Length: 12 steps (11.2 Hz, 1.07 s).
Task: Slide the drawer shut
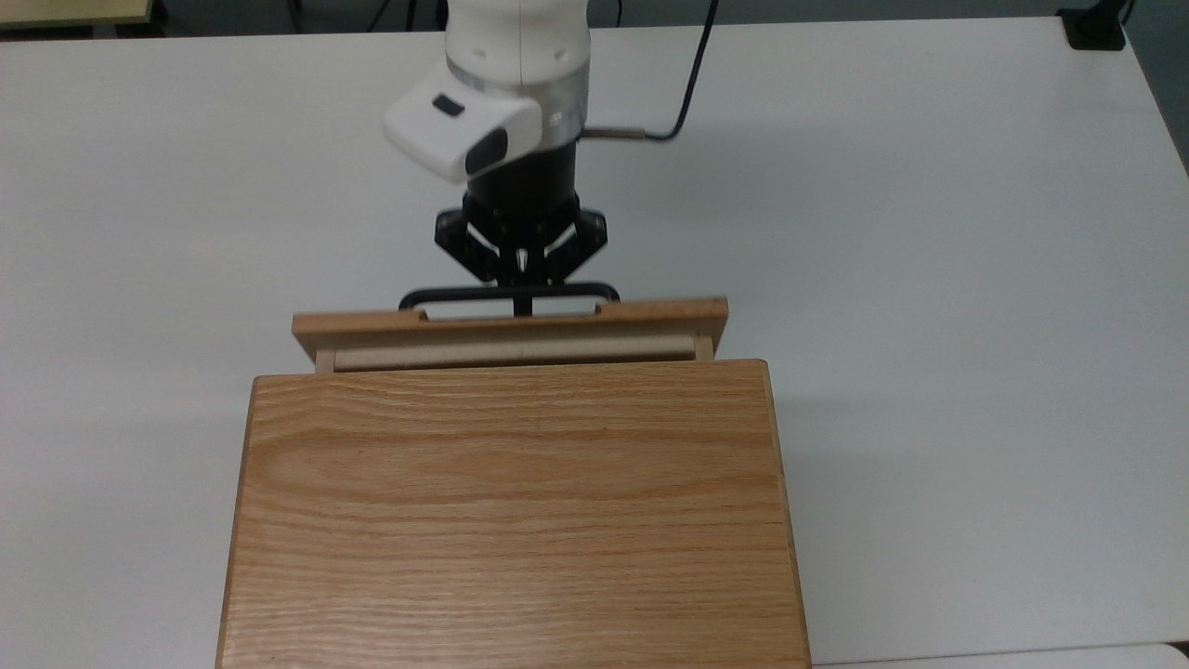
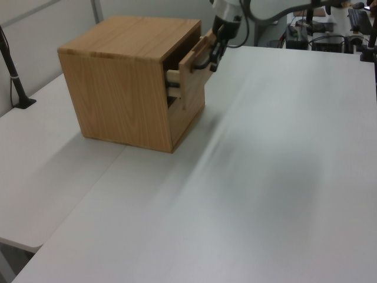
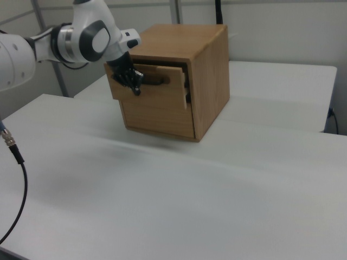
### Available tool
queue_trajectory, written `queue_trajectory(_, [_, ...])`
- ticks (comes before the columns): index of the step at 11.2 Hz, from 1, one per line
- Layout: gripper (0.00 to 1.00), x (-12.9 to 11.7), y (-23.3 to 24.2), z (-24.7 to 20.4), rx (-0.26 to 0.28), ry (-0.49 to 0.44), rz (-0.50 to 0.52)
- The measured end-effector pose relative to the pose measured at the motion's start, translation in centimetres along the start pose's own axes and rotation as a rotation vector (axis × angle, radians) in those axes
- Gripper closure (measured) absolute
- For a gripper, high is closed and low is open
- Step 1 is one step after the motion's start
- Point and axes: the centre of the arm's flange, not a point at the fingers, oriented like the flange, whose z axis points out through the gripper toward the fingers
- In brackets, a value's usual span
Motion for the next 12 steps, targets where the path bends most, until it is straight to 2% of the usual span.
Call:
queue_trajectory(4, [0.99,2.1,-0.6,2.5,0.007,0.146,0.066])
queue_trajectory(9, [0.97,2.2,-0.5,2.7,0.007,0.170,0.072])
queue_trajectory(10, [0.93,1.9,-0.1,1.9,0.006,0.157,0.077])
queue_trajectory(11, [0.88,1.1,0.4,0.4,0.003,0.104,0.086])
queue_trajectory(12, [0.74,0.0,0.9,-1.3,0.000,0.039,0.092])
